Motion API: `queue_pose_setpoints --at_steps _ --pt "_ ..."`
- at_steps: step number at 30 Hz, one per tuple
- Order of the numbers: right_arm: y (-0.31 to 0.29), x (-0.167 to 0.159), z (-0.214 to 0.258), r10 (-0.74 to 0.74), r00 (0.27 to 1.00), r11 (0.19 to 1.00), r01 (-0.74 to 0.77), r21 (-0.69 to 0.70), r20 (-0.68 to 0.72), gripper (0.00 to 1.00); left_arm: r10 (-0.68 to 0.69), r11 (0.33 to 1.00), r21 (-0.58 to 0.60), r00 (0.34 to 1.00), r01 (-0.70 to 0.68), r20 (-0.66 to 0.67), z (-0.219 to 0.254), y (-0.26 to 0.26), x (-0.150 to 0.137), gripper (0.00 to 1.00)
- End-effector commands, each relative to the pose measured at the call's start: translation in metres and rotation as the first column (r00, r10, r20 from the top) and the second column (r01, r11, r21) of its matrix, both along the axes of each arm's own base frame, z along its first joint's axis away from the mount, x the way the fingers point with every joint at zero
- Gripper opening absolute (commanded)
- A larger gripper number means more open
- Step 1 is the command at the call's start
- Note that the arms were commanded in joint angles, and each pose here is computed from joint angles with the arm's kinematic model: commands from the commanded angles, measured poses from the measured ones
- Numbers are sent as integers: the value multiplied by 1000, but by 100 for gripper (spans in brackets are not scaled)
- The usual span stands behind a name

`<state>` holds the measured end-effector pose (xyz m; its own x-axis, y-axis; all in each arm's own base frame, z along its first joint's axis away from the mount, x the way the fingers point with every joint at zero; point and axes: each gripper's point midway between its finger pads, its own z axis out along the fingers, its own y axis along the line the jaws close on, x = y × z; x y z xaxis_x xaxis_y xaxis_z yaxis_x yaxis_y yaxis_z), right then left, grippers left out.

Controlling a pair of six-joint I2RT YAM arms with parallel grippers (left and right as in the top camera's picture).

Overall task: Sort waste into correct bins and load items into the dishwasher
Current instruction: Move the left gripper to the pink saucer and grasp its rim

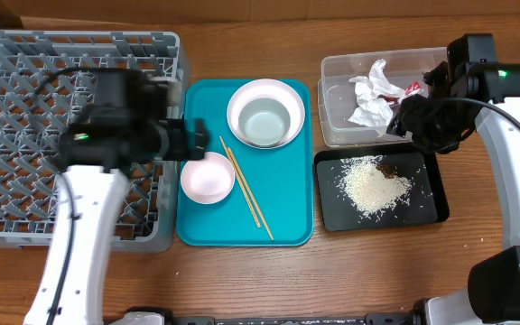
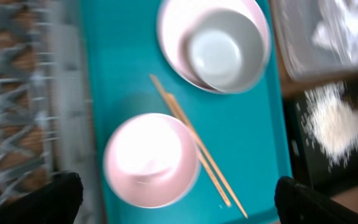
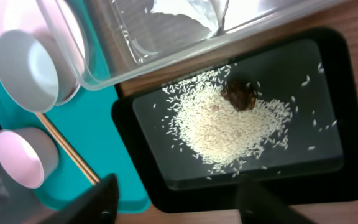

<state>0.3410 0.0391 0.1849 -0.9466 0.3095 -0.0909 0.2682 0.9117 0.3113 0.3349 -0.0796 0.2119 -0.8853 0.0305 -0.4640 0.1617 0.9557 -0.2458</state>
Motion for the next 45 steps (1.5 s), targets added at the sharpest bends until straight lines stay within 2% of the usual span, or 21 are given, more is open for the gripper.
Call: queue_pose_setpoints --at_steps 1,4,6,18,21,25,31,42,45 --pt "0 -2 14 5 999 1000 -4 -5 43 73 -103 990 87 994 107 -39 -20 -29 -1 100" --pt "-1 -5 13 5 1000 1000 -5 -6 30 85 -154 966 184 977 180 -146 -59 -48 -4 100" --pt "0 -5 13 5 1000 1000 -5 -5 30 87 -169 958 196 965 209 -201 -77 -55 -7 98" --pt "0 -4 13 4 999 1000 -4 -5 33 89 -118 939 229 865 257 -487 -163 -53 -26 60" --pt "-1 -4 13 4 999 1000 -4 -6 33 89 -114 937 231 854 262 -508 -172 -53 -27 56" --pt "0 -4 13 4 999 1000 -4 -5 33 89 -119 935 231 852 269 -510 -177 -56 -26 45" --pt "0 -5 13 4 999 1000 -4 -5 32 89 -108 937 234 850 261 -516 -184 -60 -26 40" --pt "0 -5 13 4 1000 1000 -4 -5 29 89 -109 935 235 847 265 -520 -184 -61 -27 6" --pt "-1 -5 13 4 1000 1000 -4 -5 28 89 -98 939 235 851 251 -516 -181 -61 -27 4"
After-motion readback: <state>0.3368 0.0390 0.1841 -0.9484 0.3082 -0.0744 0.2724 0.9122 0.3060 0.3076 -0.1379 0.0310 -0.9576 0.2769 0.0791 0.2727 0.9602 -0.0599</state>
